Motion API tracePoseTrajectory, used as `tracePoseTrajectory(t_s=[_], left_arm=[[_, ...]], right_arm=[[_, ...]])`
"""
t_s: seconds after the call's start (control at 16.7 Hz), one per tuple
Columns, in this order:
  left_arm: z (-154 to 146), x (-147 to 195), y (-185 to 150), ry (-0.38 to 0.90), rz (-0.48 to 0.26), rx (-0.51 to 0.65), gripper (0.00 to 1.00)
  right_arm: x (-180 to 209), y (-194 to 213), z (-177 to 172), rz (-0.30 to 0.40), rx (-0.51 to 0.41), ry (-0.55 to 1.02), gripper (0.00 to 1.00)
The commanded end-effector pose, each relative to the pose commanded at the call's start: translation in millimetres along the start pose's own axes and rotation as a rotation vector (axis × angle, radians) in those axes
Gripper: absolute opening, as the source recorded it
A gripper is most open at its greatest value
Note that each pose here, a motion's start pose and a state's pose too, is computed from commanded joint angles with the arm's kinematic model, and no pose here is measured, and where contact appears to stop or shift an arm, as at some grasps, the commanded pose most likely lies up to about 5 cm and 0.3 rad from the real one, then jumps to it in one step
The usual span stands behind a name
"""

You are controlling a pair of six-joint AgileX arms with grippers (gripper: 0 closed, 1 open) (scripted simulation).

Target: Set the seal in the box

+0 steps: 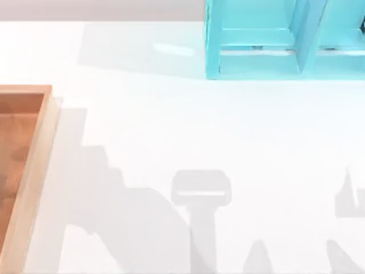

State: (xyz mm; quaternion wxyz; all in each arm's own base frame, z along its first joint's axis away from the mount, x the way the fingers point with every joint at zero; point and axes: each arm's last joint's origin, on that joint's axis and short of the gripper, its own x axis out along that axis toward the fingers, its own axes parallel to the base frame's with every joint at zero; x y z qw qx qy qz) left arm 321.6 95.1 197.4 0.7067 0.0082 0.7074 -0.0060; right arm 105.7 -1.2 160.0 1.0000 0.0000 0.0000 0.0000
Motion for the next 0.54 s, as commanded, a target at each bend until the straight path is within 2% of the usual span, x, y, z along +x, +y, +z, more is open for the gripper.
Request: tracePoseTrajectory(t_s=[0.18, 0.54], left_arm=[[0.0, 0.0, 0.0, 0.0, 0.0, 0.0, 0.98], [0.0, 0.0, 0.0, 0.0, 0.0, 0.0, 1.0]], right_arm=[[0.0, 0.0, 0.0, 0.0, 0.0, 0.0, 1.0], [0.0, 0.0, 0.0, 0.0, 0.0, 0.0, 1.0]])
